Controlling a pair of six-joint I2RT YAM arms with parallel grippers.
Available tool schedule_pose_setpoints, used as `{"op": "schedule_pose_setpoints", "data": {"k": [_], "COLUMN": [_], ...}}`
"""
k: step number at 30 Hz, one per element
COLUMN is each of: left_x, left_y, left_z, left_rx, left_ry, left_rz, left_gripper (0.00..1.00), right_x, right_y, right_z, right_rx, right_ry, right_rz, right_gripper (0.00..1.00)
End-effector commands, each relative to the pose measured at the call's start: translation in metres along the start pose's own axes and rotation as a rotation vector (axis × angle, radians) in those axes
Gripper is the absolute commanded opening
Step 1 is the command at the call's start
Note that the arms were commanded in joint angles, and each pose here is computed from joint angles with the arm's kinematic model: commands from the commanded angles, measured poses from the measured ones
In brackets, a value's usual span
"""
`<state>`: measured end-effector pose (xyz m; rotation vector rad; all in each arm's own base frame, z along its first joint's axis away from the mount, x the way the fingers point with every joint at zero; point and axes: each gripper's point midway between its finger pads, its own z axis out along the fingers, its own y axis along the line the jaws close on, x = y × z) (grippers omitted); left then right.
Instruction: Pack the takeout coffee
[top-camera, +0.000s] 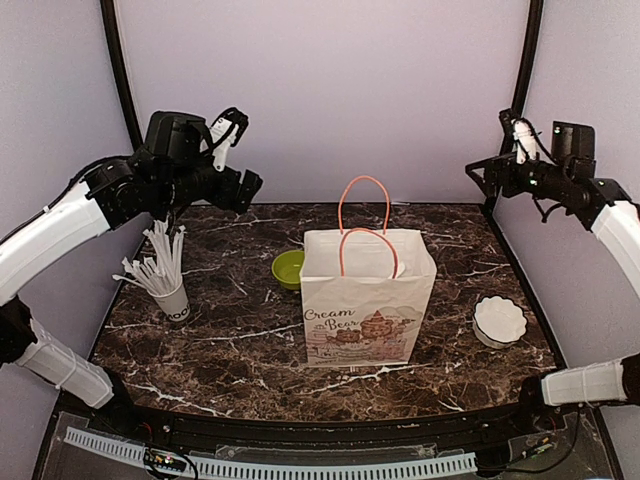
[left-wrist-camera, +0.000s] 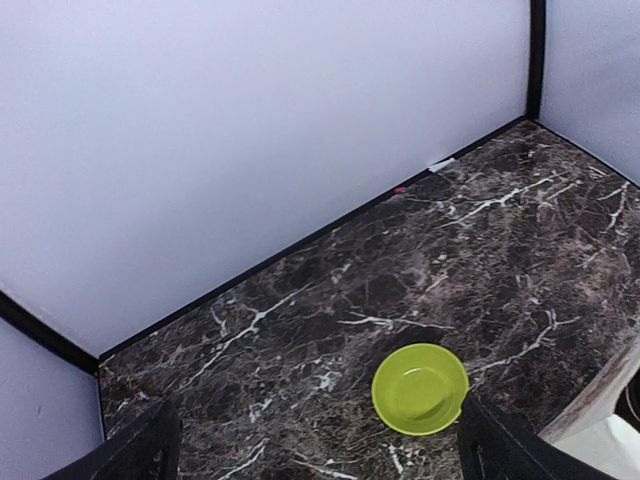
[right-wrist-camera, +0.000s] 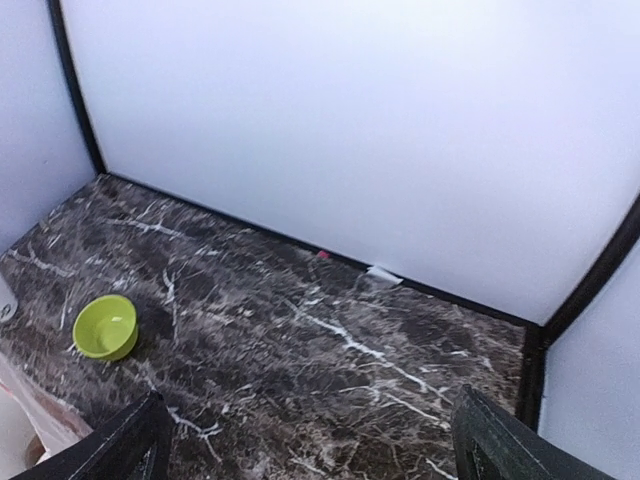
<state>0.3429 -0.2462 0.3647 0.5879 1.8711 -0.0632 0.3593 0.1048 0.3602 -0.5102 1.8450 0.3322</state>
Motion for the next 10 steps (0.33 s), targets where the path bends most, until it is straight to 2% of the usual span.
{"op": "schedule_pose_setpoints", "data": {"k": [1,5,10], "left_x": [0.002,0.014,0.018], "left_y": [0.047,0.056,0.049], "left_z": [-0.006,-0.003,-0.006], "left_rx": [-0.170,-0.197,-0.152], "left_ry": [-0.020,0.006,-0.007], "left_rz": [-0.063,-0.089,-0.105], "left_gripper": [0.99,0.99,0.99], "right_x": [-0.041,-0.049,-0.042], "right_y": [-0.042,-0.061,-0.046], "right_z": [-0.040,-0.057,-0.054], "right_rx": [0.290,0.422,0.343], "right_ry": [-0.137,-0.180,-0.175], "right_rz": [0.102,0.148,0.121], "right_gripper": [0.98,0.98,0.98]}}
